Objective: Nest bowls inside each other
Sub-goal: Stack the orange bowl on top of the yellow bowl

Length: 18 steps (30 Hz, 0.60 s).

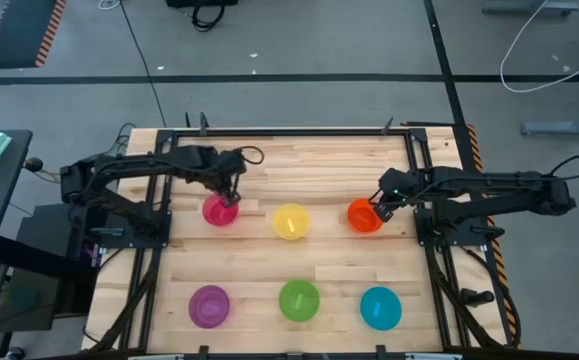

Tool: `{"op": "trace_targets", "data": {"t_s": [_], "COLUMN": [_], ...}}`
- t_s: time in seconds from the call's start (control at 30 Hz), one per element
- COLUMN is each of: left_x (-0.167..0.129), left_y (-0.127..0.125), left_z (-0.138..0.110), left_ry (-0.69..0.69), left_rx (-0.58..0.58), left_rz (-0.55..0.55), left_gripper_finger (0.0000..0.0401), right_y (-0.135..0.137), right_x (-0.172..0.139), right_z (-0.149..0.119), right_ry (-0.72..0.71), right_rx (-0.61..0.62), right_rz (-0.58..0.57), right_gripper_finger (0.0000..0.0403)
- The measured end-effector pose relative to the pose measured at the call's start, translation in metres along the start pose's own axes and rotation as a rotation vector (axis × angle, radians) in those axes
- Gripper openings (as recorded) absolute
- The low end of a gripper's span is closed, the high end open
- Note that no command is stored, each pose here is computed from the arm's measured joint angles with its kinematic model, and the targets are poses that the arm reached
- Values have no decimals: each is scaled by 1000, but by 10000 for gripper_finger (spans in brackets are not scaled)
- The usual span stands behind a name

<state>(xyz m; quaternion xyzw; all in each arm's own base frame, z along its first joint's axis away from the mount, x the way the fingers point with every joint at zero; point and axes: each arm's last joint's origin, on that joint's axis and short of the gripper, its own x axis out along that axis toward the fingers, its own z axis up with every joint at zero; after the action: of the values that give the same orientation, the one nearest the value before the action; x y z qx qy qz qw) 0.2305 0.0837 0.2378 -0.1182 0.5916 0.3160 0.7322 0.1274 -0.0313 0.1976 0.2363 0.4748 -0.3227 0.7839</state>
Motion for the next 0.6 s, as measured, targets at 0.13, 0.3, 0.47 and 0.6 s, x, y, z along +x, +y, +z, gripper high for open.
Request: {"op": "trace_targets", "data": {"t_s": [0.13,0.3,0.47,0.6], "left_x": [8,24,34,37], "left_y": [8,16,24,30], "left_z": [-9,-20,-28,-29], "left_ry": [91,155,201,213], "left_rx": [-59,-87,-121,-134], "left_rz": [76,99,119,126], "left_gripper_finger": [45,33,20,12], "right_y": [1,1,1,2], "right_x": [7,9,9,9], "right_z": [-2,-2,-2,-3], "right_ry": [-21,-27,-23,2], "right_rx": [68,135,154,170], "right_rz": [21,17,27,59], "right_gripper_finger": [48,48,48,48]}}
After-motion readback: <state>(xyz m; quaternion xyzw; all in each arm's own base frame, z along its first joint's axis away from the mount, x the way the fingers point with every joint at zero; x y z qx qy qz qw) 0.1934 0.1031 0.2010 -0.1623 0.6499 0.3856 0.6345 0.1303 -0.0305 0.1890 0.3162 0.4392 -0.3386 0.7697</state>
